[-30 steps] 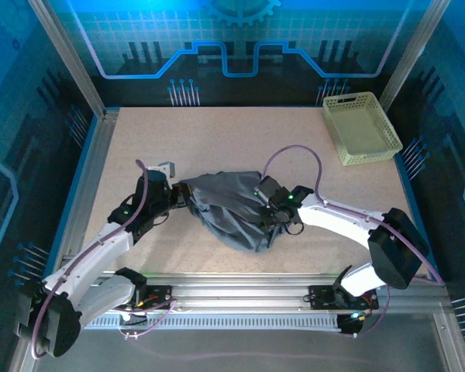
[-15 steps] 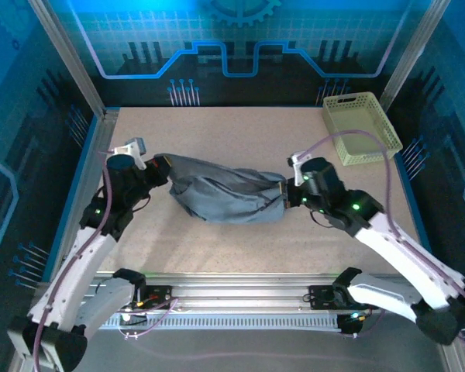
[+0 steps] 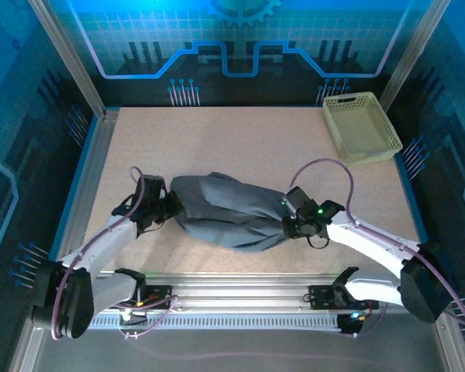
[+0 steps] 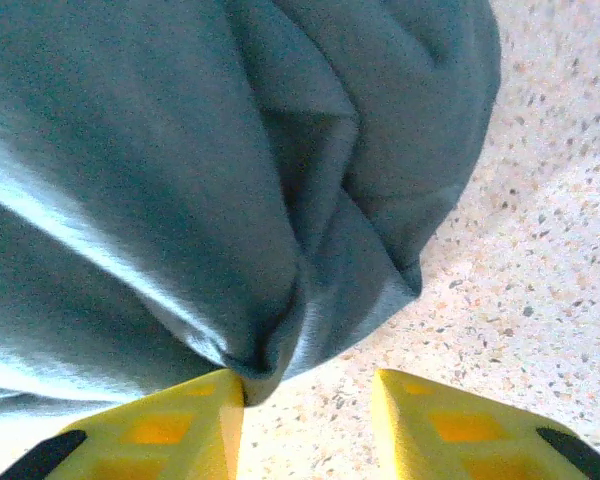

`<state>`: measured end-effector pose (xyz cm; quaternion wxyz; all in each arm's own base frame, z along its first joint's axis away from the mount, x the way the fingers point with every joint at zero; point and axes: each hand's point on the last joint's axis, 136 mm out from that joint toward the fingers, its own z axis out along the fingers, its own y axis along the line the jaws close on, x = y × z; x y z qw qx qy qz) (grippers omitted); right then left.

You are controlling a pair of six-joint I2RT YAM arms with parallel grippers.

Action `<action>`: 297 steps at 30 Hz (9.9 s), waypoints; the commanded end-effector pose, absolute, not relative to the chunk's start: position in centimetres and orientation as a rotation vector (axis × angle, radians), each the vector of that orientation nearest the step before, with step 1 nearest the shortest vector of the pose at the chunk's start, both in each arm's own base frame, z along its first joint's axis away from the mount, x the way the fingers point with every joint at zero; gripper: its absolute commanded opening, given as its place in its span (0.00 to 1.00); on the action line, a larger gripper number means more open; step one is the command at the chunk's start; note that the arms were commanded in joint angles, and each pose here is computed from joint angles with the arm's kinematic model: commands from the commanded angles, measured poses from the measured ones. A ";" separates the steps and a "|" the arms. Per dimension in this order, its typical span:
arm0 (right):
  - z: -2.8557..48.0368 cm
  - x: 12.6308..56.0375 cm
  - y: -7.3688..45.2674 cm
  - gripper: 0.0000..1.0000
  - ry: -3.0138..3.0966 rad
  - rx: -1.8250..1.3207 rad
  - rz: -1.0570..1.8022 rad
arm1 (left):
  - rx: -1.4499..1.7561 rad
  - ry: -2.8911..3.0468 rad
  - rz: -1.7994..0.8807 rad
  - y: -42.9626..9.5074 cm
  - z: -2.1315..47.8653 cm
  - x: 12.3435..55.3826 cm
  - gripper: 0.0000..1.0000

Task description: Fold the inside-out t-shirt

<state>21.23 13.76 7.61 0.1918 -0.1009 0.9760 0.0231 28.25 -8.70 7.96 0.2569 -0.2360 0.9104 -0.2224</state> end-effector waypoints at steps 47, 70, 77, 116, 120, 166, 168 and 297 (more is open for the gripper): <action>12.8 27.8 22.2 0.00 2.578 -0.431 0.066 | -0.529 2.291 -0.641 -8.6 14.9 30.2 0.00; 17.1 29.5 19.1 0.00 2.578 -0.273 0.373 | -0.491 2.577 -0.331 -7.5 14.0 34.0 0.00; 16.5 34.0 21.0 0.00 2.584 -0.302 0.335 | -0.544 2.557 -0.260 -6.4 13.6 34.4 0.00; 21.7 32.1 24.2 0.00 2.385 -0.464 0.452 | -0.630 2.677 -0.330 -7.9 10.9 35.3 0.54; 22.6 31.3 26.1 0.00 2.354 -0.532 0.474 | -0.574 2.576 -0.371 -9.1 13.4 34.2 0.75; 24.9 30.5 27.2 0.00 2.325 -0.491 0.535 | 0.063 2.159 -1.147 -27.2 15.5 28.9 0.28; 24.7 30.5 27.3 0.00 2.334 -0.501 0.532 | 0.044 2.163 -1.115 -26.7 15.4 28.9 0.17; 16.3 34.4 22.5 0.50 2.551 -0.510 0.005 | -0.089 2.622 -0.321 -17.5 11.4 33.9 0.00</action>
